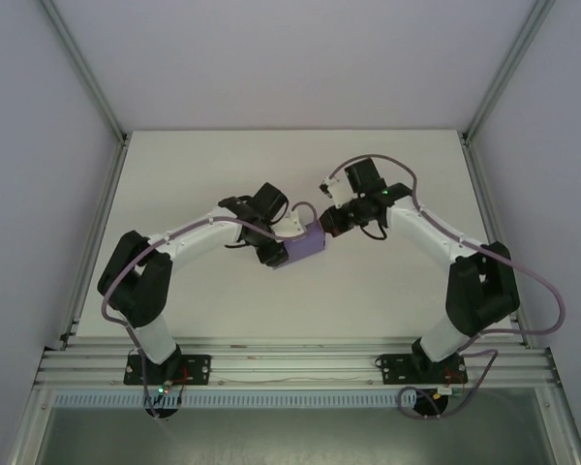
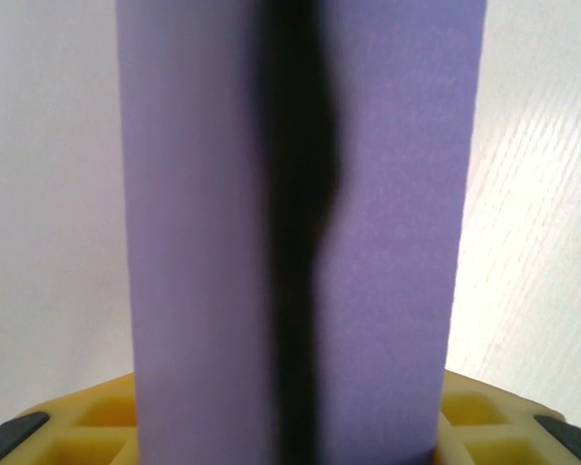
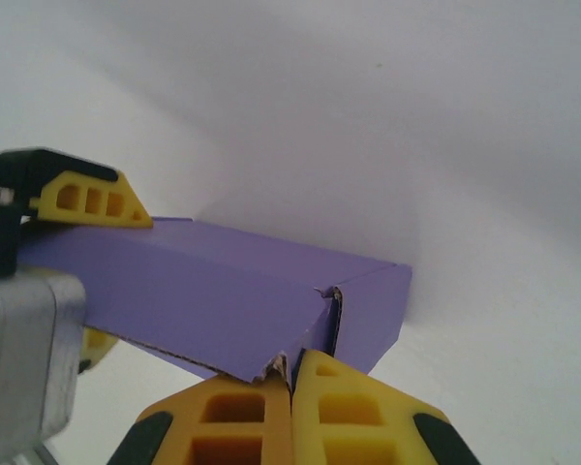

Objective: Assemble paper box

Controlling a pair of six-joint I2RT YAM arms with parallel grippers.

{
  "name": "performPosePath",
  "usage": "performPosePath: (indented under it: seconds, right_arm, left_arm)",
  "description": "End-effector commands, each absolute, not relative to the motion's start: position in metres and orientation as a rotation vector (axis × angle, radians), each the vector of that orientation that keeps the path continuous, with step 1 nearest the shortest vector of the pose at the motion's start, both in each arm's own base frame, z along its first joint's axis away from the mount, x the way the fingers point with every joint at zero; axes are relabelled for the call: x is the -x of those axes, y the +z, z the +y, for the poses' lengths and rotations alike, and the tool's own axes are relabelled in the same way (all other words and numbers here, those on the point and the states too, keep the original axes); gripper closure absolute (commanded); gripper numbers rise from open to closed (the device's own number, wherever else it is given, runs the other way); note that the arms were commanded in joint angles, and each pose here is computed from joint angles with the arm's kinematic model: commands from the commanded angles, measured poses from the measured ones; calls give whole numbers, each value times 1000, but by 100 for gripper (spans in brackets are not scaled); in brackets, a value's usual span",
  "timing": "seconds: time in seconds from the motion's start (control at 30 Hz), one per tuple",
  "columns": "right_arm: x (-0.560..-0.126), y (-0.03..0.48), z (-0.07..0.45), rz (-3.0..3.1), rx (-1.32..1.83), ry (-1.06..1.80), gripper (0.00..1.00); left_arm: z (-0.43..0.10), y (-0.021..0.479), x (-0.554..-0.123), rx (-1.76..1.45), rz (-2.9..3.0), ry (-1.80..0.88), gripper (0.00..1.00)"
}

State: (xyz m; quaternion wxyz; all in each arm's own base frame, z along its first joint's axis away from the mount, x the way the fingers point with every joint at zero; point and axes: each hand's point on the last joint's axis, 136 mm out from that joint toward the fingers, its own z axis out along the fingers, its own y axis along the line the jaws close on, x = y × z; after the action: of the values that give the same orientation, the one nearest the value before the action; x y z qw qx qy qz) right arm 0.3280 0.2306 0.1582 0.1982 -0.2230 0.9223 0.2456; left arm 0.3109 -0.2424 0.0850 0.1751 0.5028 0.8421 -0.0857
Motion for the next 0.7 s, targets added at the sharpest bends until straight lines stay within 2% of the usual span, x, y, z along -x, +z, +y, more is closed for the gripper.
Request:
performPosePath:
  seconds: [0.0,0.53,0.67]
  right_arm:
    - [-316,175,224,2696,470,670,100]
    - [-325,138,208,2451,798,431,100]
    - [-315,138,216,2415,867,508,100]
  left_arm:
    - [-232,71,-315,-1424,2432,-142,53]
    - [-238,73,-309,-1453,2376,-201,53]
    - [-242,75,-311,-1447,2360,-218,53]
